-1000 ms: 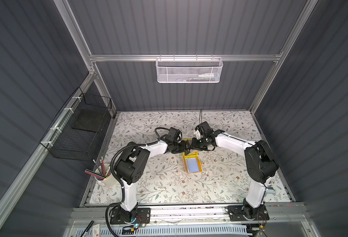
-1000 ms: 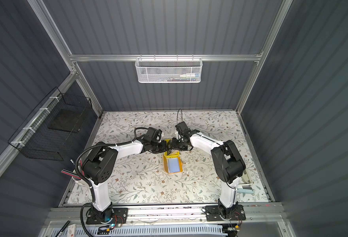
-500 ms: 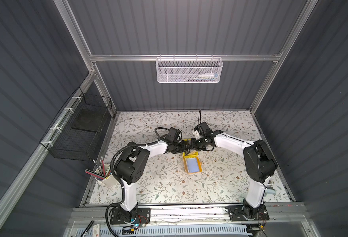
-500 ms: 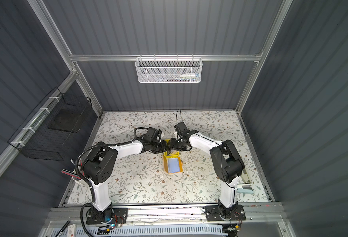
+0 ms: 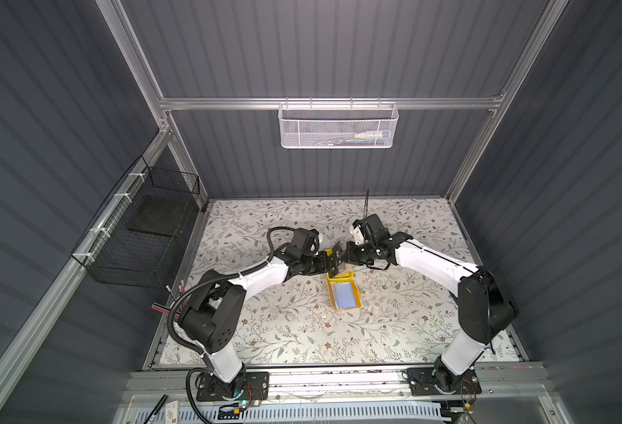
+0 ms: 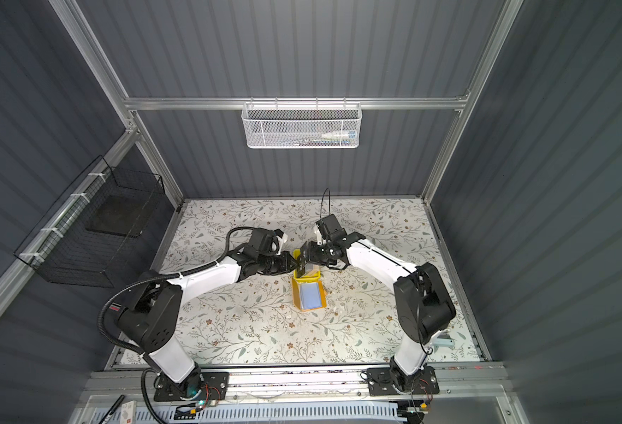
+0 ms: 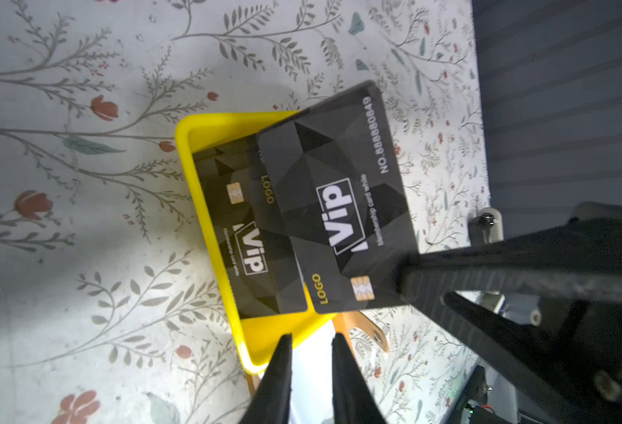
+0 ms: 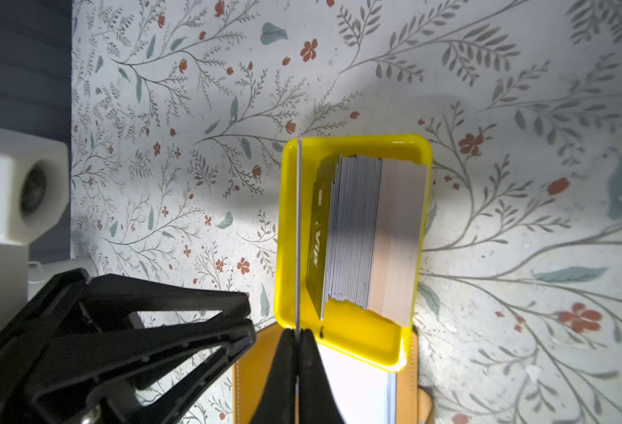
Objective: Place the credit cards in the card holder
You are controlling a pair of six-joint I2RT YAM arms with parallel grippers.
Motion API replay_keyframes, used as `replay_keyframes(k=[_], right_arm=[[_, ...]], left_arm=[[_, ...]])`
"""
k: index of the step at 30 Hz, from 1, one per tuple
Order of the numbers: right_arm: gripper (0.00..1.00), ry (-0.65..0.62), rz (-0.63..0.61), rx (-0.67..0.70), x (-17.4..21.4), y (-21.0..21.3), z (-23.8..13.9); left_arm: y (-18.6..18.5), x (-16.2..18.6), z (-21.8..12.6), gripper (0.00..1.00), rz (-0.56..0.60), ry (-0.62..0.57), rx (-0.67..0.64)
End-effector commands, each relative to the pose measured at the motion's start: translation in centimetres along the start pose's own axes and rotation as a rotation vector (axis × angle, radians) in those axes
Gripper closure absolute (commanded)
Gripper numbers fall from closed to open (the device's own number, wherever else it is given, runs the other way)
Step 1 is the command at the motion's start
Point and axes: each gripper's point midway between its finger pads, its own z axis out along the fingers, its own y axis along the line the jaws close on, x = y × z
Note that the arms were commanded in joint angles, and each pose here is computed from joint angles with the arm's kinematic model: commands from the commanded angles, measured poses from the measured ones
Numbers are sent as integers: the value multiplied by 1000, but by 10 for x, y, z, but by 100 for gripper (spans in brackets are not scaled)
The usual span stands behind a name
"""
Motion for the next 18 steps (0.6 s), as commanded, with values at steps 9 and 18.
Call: replay_keyframes(k=[9, 18], right_arm=[[98, -142, -16, -104, 10, 9, -65], [98, -253, 2, -328, 33, 28, -119]], left_arm=[[-55, 13, -60, 70, 84, -26, 261], [-93, 24, -88, 62, 71, -46, 539]])
